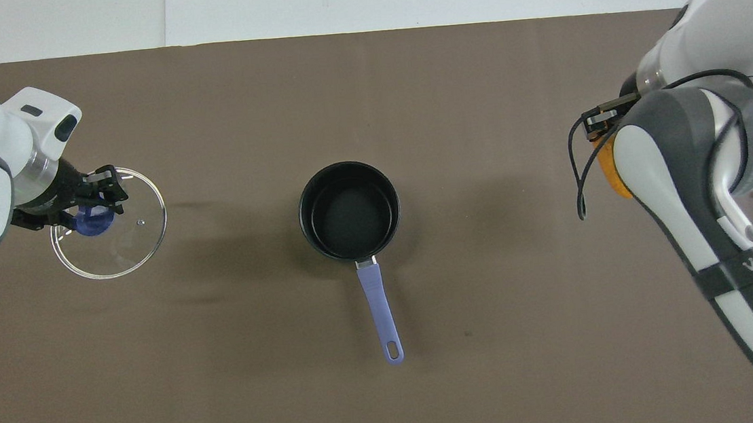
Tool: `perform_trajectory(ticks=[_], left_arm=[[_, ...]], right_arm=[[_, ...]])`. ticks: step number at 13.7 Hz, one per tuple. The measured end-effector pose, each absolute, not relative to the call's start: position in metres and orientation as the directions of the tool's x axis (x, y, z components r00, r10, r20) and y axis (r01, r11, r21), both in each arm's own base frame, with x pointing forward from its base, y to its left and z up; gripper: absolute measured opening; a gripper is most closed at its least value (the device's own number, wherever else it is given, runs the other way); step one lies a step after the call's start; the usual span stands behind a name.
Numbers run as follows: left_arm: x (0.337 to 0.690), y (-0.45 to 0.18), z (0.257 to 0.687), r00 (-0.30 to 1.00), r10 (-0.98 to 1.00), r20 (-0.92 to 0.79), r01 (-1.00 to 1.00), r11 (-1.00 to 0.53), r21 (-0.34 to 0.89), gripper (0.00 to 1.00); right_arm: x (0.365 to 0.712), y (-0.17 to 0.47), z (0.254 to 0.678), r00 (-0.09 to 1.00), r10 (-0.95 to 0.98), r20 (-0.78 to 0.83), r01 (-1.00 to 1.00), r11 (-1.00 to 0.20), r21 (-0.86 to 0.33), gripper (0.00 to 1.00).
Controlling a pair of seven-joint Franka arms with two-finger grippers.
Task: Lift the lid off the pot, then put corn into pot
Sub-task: 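Lift the glass lid off with the left gripper while the right gripper grasps corn, then set the lid down with the left gripper while the right gripper carries corn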
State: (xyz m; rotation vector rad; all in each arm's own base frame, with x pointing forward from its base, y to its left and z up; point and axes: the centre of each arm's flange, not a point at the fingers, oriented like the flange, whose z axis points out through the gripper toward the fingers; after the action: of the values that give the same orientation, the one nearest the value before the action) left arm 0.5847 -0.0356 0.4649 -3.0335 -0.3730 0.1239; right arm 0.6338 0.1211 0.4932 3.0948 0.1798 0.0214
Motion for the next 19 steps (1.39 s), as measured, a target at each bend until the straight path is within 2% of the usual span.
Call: perform_trajectory(ticks=[5,9,12,13,16,19], left_arm=[[0.545,-0.003,0.427,0.961,0.277,0.010,0.278,-0.959,-0.057,0.65],[0.528,0.007,0.385,0.957,0.289,0.036,0.290,-0.956,-0.044,0.65],[0.513,0.022,0.344,0.949,0.312,0.033,0.313,-0.949,-0.041,0.65],[0.513,0.026,0.339,0.947,0.319,0.032,0.320,-0.946,-0.041,0.70],[0.517,0.029,0.343,0.945,0.325,0.044,0.326,-0.944,-0.038,1.00],[0.533,0.028,0.364,0.945,0.323,0.049,0.325,-0.945,-0.039,1.00]], right_arm=[[0.608,0.243,0.479,1.000,0.024,0.018,0.023,-0.999,0.040,0.39],[0.605,0.324,0.459,0.999,-0.020,0.032,-0.021,-1.000,0.024,0.39],[0.604,0.382,0.428,0.997,-0.031,0.069,-0.031,-1.000,-0.002,0.39],[0.601,0.397,0.414,0.997,-0.028,0.073,-0.027,-1.000,-0.005,0.39],[0.597,0.416,0.395,0.997,-0.013,0.075,-0.013,-1.000,-0.007,0.39],[0.602,0.412,0.396,0.996,-0.025,0.080,-0.024,-0.999,-0.023,0.39]])
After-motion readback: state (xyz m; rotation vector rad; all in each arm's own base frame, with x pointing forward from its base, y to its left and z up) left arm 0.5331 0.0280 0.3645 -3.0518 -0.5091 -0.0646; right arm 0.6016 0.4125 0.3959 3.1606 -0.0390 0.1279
